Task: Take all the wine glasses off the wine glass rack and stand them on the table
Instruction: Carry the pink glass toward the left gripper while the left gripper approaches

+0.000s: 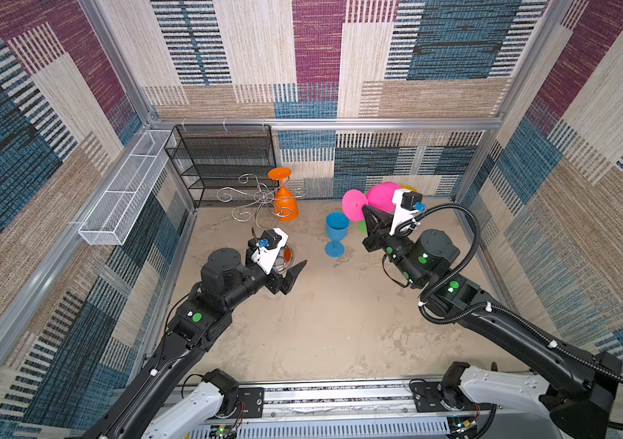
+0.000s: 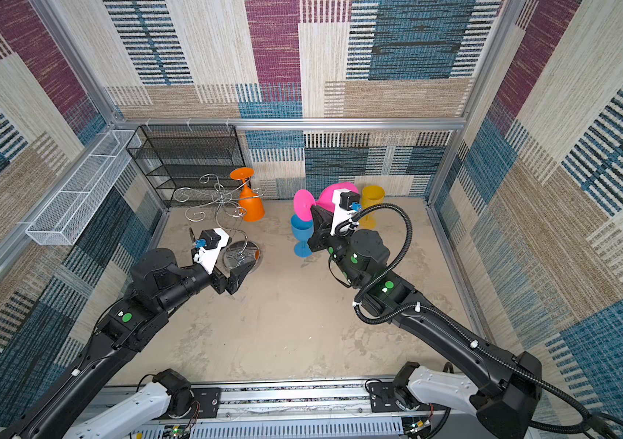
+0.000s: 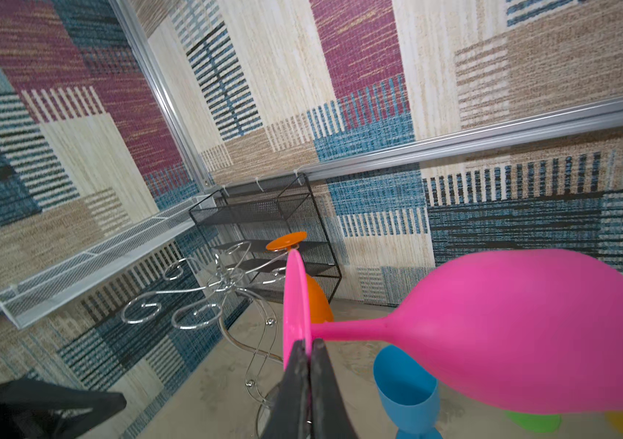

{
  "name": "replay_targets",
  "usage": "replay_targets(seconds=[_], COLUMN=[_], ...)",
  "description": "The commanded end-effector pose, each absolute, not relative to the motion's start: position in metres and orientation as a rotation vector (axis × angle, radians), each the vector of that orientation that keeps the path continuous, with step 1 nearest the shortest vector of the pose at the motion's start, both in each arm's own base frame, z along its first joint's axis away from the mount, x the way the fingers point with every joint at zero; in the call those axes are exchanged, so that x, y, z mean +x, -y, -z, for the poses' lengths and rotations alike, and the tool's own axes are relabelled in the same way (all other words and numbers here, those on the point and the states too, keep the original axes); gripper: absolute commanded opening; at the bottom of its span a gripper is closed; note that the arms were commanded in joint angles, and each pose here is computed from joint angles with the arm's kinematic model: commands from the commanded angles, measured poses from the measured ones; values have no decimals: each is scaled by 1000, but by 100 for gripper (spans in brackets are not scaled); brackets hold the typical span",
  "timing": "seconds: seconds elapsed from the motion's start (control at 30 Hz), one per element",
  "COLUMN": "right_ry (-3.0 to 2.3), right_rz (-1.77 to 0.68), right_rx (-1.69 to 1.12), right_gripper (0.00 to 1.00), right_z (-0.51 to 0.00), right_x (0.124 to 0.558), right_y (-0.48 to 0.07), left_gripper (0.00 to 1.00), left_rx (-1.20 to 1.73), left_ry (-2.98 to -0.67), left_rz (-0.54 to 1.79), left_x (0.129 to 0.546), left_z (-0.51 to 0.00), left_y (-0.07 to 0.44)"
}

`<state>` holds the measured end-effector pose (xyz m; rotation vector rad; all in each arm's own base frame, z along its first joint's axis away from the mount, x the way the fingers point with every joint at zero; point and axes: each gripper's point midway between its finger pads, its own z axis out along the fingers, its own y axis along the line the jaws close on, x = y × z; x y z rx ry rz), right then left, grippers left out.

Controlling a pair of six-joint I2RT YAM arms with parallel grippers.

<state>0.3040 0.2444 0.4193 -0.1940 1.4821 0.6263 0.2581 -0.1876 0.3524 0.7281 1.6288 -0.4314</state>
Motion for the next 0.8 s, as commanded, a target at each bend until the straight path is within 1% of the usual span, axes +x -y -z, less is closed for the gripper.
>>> replay_targets(seconds=[0.0, 0.27, 0.4, 0.57, 0.77], right_ry=[-1420, -1390, -1342, -1290, -1238], right_rz=[-530, -306, -219, -215, -206], right_rx=[-292, -482, -562, -597, -635], right_gripper=[0, 0, 0, 0, 0], right_z=[-426, -414, -411, -413, -415], right_x=[293, 274, 260, 247, 234], right_y=[-247, -265, -273, -271, -267], left_gripper=[92, 91, 90, 86, 78], left_rx=[719, 691, 662, 595, 425], left_ry=[-1619, -1643, -1674, -1743, -1845], left_rz=[394, 405, 452, 565, 714], left_x=[258, 257, 257, 255, 254], left_z=[-362, -375, -374, -363, -353], left_y=[182, 179, 182, 187, 189])
